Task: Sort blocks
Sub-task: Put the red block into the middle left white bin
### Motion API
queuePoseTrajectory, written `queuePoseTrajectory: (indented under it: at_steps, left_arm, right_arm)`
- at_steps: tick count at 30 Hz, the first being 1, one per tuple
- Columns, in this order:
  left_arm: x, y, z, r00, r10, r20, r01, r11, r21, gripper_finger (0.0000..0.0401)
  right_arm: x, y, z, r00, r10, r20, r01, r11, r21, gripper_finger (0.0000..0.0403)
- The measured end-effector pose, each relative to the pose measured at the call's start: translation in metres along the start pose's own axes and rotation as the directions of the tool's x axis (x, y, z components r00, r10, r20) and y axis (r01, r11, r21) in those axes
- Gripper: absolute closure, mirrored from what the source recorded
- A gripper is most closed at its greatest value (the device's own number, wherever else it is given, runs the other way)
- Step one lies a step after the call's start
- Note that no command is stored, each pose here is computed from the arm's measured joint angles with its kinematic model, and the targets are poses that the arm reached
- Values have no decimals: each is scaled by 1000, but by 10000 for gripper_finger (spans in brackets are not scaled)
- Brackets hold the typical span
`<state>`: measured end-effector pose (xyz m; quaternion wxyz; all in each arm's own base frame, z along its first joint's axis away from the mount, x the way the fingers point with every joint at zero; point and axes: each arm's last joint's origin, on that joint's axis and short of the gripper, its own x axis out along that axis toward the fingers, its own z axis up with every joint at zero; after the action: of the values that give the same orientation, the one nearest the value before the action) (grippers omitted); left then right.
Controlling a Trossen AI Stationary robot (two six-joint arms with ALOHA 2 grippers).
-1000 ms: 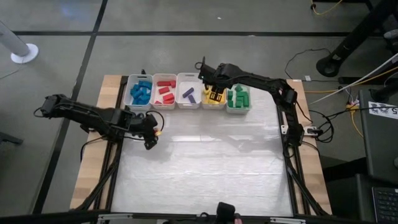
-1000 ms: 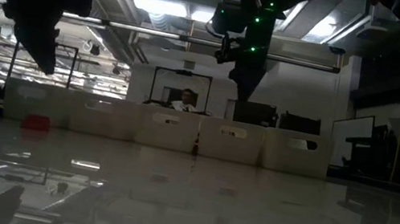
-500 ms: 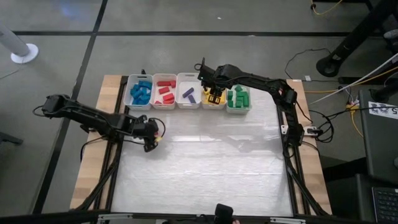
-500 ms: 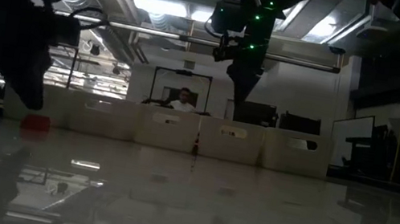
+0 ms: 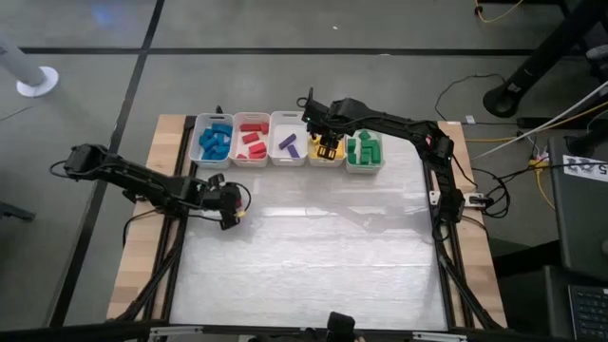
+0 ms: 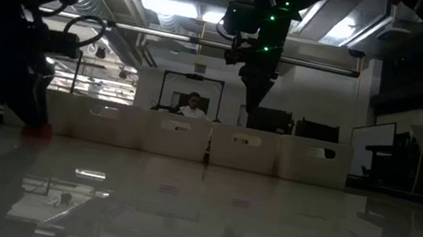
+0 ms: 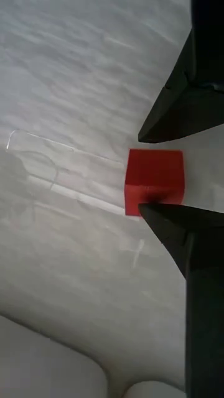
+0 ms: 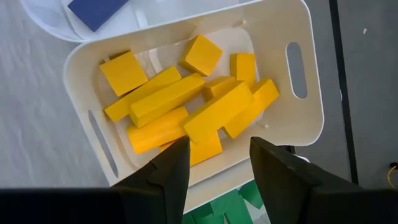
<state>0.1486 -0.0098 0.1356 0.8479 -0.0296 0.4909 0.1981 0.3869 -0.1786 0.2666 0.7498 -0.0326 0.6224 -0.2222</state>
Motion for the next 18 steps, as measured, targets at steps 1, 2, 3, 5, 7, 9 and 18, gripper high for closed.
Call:
queuePoseTrajectory:
  at_steps: [1, 2, 3, 5, 7, 9, 18]
  left_arm:
    - [1, 0, -2, 1000, 0, 0, 0, 1000, 2, 245]
    - [2, 0, -3, 1000, 1, -1, -1, 1000, 2, 245]
    - [4, 1, -5, 1000, 3, -3, -3, 1000, 0, 245]
    - [6, 1, -9, 1000, 5, 7, -5, 1000, -21, 245]
    - [9, 2, -12, 1000, 9, 12, -8, 999, -50, 245]
    - [9, 2, -13, 1000, 11, 11, -11, 998, -66, 245]
    - [10, 2, -13, 1000, 6, 18, -4, 998, -64, 245]
  right_arm:
    - [0, 0, 0, 1000, 2, 0, -2, 1000, 0, 233]
    - [0, 0, 0, 1000, 2, 0, -2, 1000, 0, 233]
    - [0, 0, 0, 1000, 2, 0, -2, 1000, 0, 233]
    - [0, 0, 0, 1000, 2, 0, -2, 1000, 0, 233]
    - [0, 0, 0, 1000, 2, 0, -2, 1000, 0, 233]
    - [0, 0, 0, 1000, 2, 0, -2, 1000, 0, 233]
    - [0, 0, 0, 1000, 2, 0, -2, 1000, 0, 233]
